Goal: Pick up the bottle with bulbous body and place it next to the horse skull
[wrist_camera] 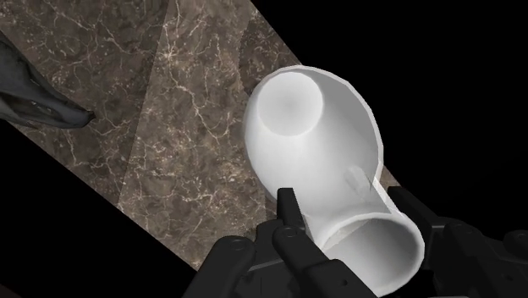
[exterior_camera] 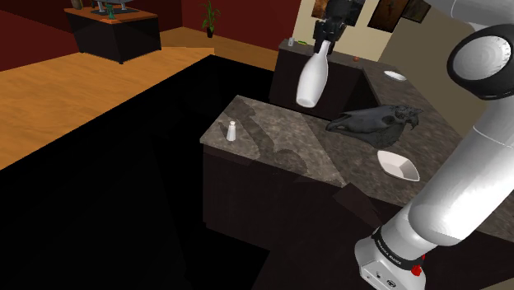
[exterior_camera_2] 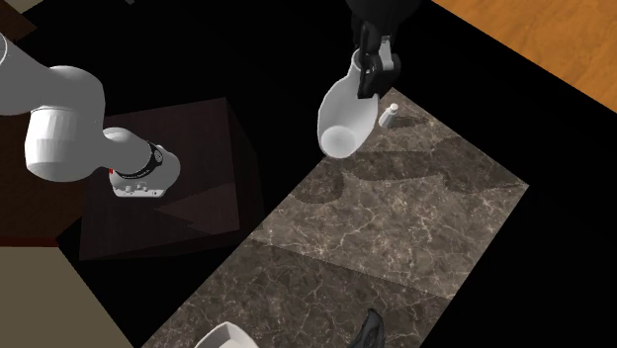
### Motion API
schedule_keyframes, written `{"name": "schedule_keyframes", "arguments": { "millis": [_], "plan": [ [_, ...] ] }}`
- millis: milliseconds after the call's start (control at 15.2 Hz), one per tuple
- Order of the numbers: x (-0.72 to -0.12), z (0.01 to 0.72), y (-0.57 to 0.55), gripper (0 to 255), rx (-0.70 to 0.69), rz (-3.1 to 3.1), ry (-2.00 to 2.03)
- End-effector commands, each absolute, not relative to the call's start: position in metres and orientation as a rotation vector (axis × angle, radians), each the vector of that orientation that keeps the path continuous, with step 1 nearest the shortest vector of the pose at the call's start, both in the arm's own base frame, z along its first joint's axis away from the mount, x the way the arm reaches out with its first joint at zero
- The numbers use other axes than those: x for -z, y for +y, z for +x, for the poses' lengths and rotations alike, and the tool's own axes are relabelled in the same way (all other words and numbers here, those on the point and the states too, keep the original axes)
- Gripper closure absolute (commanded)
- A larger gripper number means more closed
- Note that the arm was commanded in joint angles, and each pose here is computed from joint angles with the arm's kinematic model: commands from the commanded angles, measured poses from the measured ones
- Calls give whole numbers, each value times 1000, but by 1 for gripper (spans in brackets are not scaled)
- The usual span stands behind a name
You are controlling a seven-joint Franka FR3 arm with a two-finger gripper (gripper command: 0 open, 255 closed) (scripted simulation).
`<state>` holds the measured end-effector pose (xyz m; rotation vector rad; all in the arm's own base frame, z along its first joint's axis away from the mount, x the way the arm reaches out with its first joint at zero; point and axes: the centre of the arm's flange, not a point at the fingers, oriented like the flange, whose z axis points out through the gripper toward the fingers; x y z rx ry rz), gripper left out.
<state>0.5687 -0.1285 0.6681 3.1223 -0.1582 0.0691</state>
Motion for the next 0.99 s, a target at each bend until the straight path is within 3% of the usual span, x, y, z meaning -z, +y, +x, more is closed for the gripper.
{"name": "schedule_keyframes", "arguments": {
  "millis": [0,396,924],
  "plan": [
    [-679,569,-128,255,-69,3122,-158],
    [-709,569,-128,255,-69,3122,-158],
    [-709,524,-224,255,-69,3122,-158]
  ]
}}
